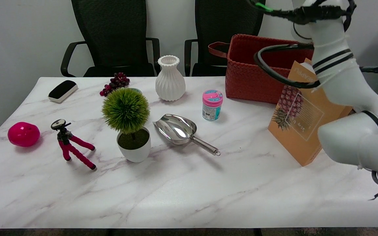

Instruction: Place the popcorn box into the brown storage basket.

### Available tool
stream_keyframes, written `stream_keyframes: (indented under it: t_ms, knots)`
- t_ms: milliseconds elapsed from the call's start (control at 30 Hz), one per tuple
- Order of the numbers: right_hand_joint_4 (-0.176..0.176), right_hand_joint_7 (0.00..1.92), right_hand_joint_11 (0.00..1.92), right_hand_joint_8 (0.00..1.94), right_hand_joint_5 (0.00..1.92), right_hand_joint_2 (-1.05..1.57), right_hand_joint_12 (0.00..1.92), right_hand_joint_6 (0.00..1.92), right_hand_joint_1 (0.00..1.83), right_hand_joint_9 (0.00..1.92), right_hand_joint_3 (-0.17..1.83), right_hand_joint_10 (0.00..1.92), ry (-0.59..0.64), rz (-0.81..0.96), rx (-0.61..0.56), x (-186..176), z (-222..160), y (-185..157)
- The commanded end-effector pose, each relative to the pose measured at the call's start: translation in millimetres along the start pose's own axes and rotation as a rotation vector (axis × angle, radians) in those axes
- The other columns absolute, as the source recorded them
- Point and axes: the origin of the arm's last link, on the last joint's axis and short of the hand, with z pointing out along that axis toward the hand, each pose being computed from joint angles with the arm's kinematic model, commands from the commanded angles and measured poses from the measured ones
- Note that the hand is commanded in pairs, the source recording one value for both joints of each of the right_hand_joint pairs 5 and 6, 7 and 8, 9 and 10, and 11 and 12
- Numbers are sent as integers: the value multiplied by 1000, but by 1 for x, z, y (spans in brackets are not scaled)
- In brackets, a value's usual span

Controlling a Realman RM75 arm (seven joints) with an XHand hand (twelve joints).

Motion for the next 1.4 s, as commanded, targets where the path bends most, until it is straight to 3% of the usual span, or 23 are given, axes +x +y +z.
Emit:
stream_keyframes:
  t_ms: [33, 433, 833, 1400]
  knots:
    - [0, 1473, 1665, 1473, 763, 317, 1665, 763, 1088, 1078, 706, 1078, 31, -60, -145, 13, 53, 23]
    - [0, 1482, 1683, 1482, 794, 325, 1683, 794, 1057, 1120, 757, 1120, 61, -176, -308, 24, 63, 68]
    - [0, 1488, 1686, 1488, 806, 330, 1686, 806, 1055, 1141, 772, 1141, 61, -286, -376, 32, 72, 80]
    - [0, 1509, 1693, 1509, 833, 358, 1693, 833, 1045, 1174, 782, 1174, -76, -414, -411, -4, 65, 95]
